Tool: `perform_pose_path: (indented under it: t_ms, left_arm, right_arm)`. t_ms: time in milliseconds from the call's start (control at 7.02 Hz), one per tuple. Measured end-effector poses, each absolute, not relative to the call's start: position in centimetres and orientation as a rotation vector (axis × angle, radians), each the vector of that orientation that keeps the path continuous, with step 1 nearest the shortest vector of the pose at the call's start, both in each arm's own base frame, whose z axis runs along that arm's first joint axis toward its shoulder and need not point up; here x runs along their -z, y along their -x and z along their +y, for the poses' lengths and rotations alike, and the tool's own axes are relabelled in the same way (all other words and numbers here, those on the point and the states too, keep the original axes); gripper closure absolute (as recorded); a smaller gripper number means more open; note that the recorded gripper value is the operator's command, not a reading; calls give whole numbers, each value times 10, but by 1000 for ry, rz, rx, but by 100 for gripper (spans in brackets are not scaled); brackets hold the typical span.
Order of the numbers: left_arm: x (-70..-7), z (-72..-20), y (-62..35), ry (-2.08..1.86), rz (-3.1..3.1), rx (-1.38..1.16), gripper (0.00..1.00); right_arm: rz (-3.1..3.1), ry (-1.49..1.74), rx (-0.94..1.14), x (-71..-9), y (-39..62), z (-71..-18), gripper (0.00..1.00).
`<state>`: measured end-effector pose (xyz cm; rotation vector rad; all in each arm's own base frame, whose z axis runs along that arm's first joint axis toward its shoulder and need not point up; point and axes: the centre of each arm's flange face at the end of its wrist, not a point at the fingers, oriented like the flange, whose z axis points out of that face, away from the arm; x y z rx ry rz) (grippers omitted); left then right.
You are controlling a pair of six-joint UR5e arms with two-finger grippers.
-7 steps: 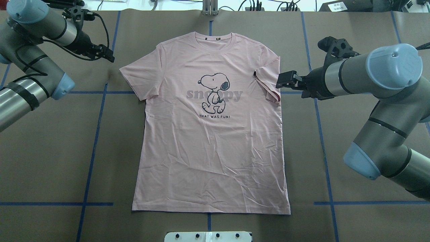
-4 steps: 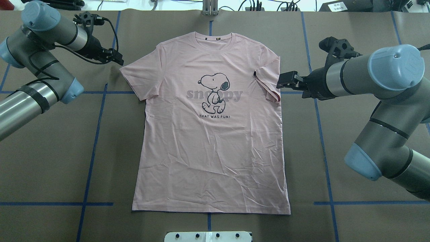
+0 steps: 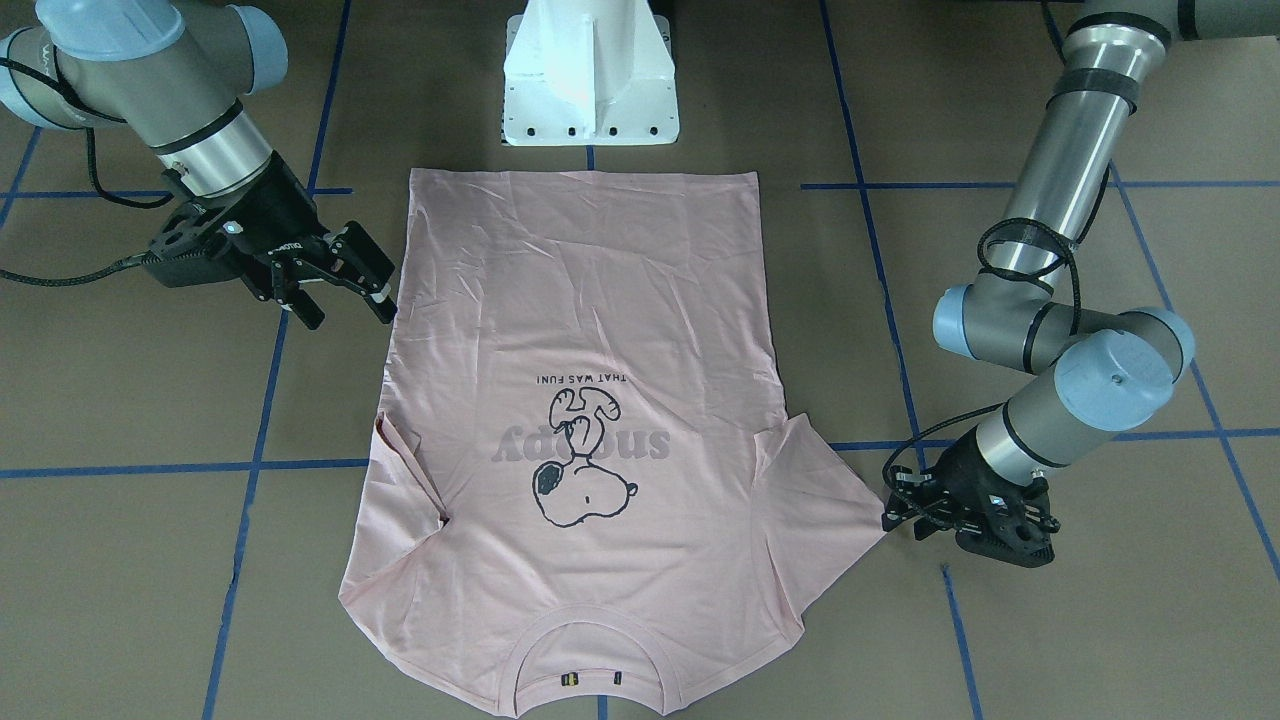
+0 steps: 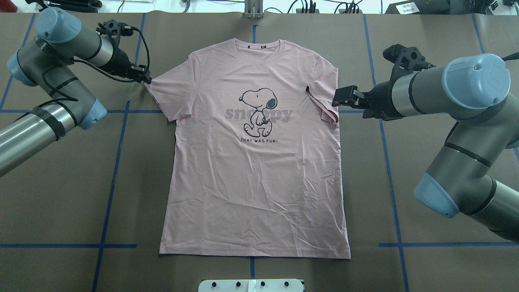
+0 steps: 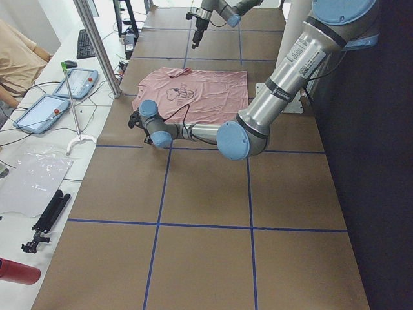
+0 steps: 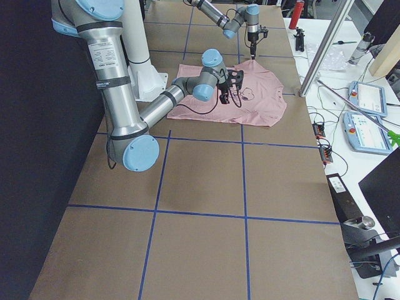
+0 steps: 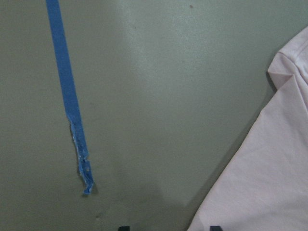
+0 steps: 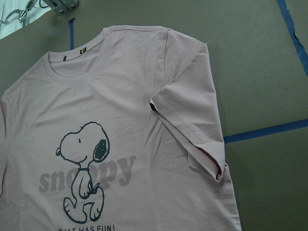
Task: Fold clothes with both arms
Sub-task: 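Reach the left gripper to the shirt's shoulder while right gripper holds sleeve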
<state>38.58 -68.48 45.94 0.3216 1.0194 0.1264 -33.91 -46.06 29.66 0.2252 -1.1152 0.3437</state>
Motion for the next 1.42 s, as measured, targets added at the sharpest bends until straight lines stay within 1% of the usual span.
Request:
perform_pose_path:
  t_ms: [285, 570, 855, 1139, 1424]
  left_arm:
    - [-453, -684, -387, -325, 1027, -124, 100]
    - [-422, -679, -395, -303, 1075, -55, 100]
    - [-369, -669, -438, -263, 1123, 31, 100]
    - [-321, -657, -507, -249, 1096, 190, 100]
    - [-308, -660, -531, -272, 1064, 255, 100]
  right_arm:
    - [-1114, -225, -344, -297, 340, -460, 0]
    - [-1112, -224, -343, -299, 341, -459, 0]
    - [-1111, -222, -341, -300, 342, -458, 0]
    - [-1108, -220, -340, -302, 343, -457, 0]
    - [-1108, -219, -338, -302, 343, -456, 0]
